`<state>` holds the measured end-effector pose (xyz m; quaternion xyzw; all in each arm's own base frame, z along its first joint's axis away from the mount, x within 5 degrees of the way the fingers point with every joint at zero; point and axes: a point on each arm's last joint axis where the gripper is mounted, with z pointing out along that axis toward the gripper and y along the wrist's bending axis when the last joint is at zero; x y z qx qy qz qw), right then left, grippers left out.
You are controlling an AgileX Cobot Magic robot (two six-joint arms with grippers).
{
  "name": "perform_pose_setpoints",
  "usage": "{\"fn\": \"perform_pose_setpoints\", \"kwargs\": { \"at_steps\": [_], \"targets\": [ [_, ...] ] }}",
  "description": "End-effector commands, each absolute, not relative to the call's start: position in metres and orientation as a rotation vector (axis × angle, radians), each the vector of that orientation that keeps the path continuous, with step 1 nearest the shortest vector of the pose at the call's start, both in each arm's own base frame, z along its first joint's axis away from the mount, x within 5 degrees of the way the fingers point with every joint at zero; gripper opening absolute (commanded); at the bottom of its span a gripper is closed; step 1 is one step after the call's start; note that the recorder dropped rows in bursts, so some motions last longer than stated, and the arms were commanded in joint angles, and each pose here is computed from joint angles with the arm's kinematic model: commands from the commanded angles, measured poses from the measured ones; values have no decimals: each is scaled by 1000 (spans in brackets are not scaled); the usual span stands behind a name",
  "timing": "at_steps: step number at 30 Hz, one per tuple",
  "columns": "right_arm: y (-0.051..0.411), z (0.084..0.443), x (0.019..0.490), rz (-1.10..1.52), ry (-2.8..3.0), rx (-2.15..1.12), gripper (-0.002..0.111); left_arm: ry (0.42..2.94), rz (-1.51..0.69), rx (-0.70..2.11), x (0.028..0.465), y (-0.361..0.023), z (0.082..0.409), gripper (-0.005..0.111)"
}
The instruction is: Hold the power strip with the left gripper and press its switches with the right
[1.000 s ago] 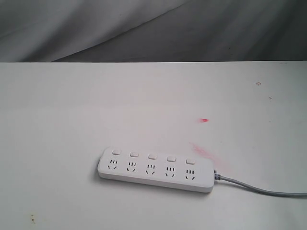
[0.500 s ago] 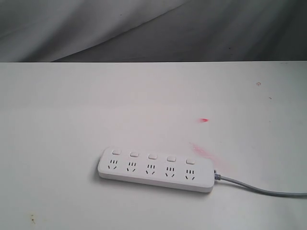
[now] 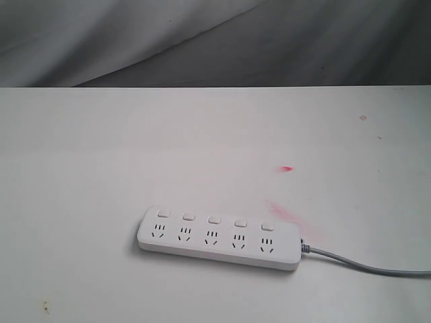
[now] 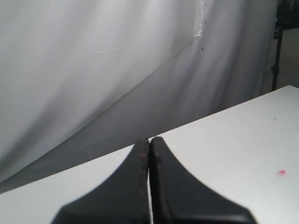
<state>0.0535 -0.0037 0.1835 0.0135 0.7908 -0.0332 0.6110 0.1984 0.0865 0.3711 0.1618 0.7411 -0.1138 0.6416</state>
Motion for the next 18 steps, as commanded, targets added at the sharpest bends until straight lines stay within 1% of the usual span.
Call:
{"fn": "perform_pose_setpoints", "kwargs": {
  "at_steps": [1, 4, 7, 10, 13, 18],
  "targets": [
    [-4, 182, 53, -81, 1824, 37, 0, 1752, -329, 327, 214, 108, 369, 1],
    [-4, 182, 53, -81, 1824, 37, 0, 1784, -388, 327, 225, 109, 365, 1],
    [-4, 182, 53, -81, 1824, 37, 0, 1769, -405, 407, 234, 99, 365, 1],
    [-4, 182, 53, -79, 1824, 39, 0, 1771, -383, 539, 233, 80, 367, 1],
    [-4, 182, 53, -79, 1824, 39, 0, 1779, -299, 704, 228, 68, 368, 1],
    [-4, 182, 53, -79, 1824, 39, 0, 1816, -257, 774, 225, 68, 361, 1]
  ]
}}
